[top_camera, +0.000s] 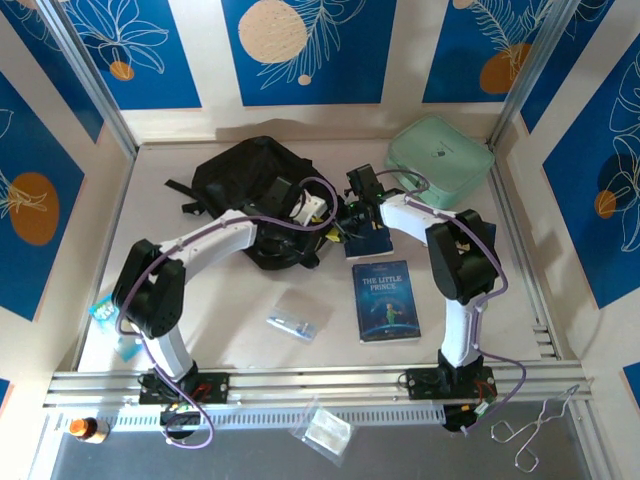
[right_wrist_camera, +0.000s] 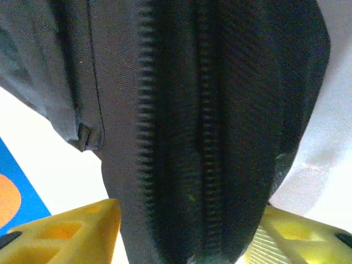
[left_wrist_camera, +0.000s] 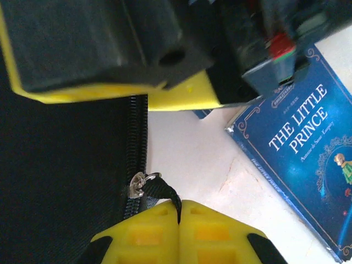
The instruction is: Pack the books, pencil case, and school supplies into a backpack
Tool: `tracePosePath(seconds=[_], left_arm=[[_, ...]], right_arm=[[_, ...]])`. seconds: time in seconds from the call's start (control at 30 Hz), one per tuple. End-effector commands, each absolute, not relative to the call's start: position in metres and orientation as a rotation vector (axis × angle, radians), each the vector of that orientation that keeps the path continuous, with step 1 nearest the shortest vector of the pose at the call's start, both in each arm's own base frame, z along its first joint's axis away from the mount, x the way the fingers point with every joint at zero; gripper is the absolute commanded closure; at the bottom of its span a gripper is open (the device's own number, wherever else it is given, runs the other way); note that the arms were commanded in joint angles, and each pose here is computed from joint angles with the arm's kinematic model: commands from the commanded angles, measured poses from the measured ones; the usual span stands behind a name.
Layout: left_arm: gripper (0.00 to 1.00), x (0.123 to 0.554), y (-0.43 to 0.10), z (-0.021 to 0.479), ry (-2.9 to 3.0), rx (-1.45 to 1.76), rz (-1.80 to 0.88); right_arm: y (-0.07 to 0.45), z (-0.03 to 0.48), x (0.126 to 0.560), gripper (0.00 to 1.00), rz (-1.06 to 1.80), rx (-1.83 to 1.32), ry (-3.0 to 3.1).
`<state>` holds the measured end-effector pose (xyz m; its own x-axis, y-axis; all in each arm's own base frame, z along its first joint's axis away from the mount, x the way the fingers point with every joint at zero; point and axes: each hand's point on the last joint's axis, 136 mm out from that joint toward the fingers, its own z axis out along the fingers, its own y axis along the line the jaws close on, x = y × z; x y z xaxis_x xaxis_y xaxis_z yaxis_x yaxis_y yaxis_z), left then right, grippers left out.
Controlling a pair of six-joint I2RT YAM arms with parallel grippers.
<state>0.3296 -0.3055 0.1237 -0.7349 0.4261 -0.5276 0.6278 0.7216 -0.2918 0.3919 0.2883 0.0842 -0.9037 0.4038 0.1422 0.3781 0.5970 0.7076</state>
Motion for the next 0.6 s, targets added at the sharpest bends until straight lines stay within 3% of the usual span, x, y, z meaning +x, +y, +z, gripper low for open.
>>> tracePosePath(seconds=[0.0, 0.33, 0.57], left_arm=[[1.0, 0.33, -0.316, 0.13, 2.484, 0.838, -0.676], [1.0, 0.308, -0.278, 0.127, 2.66, 0.854, -0.482], [1.0, 0.285, -0.252, 0.129, 2.749, 0.87, -0.394]], right_arm=[[0.287, 0.085, 0.397, 0.5, 1.21, 0.697, 2.775], [0.271, 0.077, 0.409, 0.87, 1.084, 0.687, 2.75], [0.262, 0.073, 0.419, 0.9, 1.048, 0.71, 2.726]])
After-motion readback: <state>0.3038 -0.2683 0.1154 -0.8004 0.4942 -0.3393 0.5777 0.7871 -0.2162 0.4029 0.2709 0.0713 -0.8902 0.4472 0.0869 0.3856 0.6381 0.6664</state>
